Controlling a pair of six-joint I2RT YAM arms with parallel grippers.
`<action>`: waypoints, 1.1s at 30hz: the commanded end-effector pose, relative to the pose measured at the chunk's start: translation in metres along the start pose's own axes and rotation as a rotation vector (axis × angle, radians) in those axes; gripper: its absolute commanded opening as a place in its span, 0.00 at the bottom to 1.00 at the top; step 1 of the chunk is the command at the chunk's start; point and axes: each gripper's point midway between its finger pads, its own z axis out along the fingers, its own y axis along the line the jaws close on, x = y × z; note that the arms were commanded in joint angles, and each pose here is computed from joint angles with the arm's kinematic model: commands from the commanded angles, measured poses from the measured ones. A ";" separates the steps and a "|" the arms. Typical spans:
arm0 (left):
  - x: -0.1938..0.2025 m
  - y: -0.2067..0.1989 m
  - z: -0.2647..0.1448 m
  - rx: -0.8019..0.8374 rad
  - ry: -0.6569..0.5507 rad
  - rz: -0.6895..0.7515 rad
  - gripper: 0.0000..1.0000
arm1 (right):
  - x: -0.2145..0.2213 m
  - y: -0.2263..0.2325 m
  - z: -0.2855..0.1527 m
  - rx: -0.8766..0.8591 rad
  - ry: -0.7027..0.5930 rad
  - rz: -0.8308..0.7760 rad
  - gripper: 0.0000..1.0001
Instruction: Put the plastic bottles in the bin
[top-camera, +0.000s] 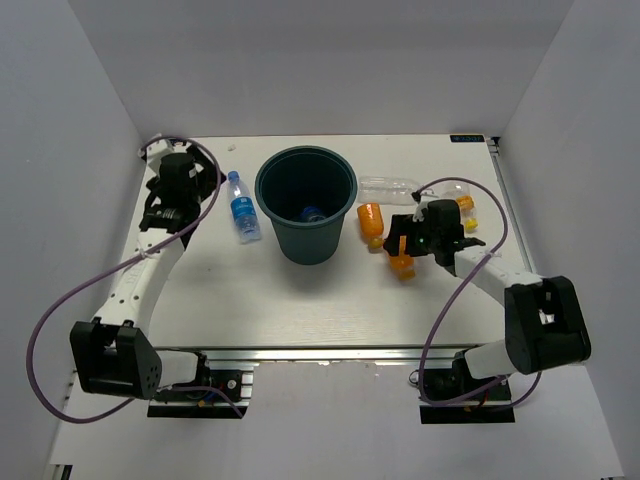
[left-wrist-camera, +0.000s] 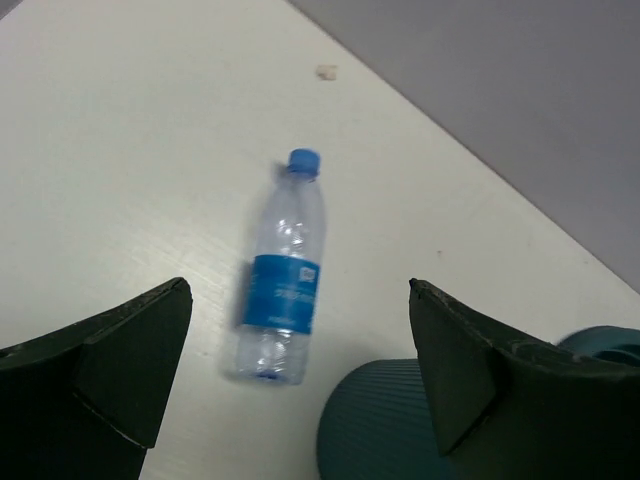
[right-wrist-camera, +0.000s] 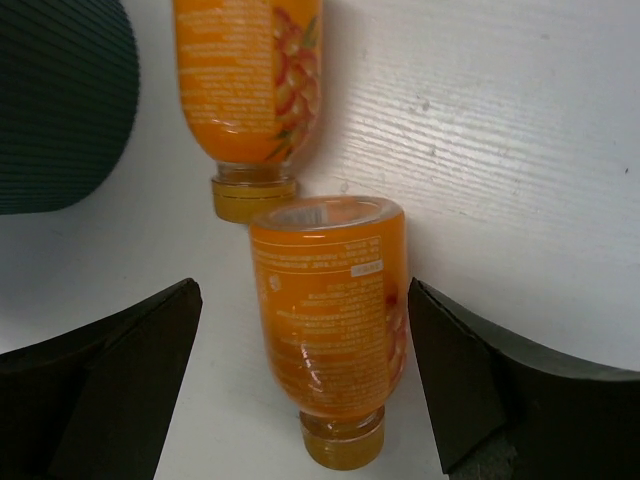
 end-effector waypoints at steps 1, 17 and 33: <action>0.007 0.022 -0.008 -0.018 -0.001 -0.044 0.98 | 0.009 -0.011 0.014 0.067 0.008 0.043 0.87; 0.057 0.089 0.034 -0.082 0.179 -0.078 0.98 | -0.094 0.036 -0.072 -0.036 -0.320 0.000 0.40; 0.061 0.082 0.032 -0.006 0.188 -0.054 0.98 | -0.246 0.276 -0.105 -0.558 -0.552 -0.453 0.61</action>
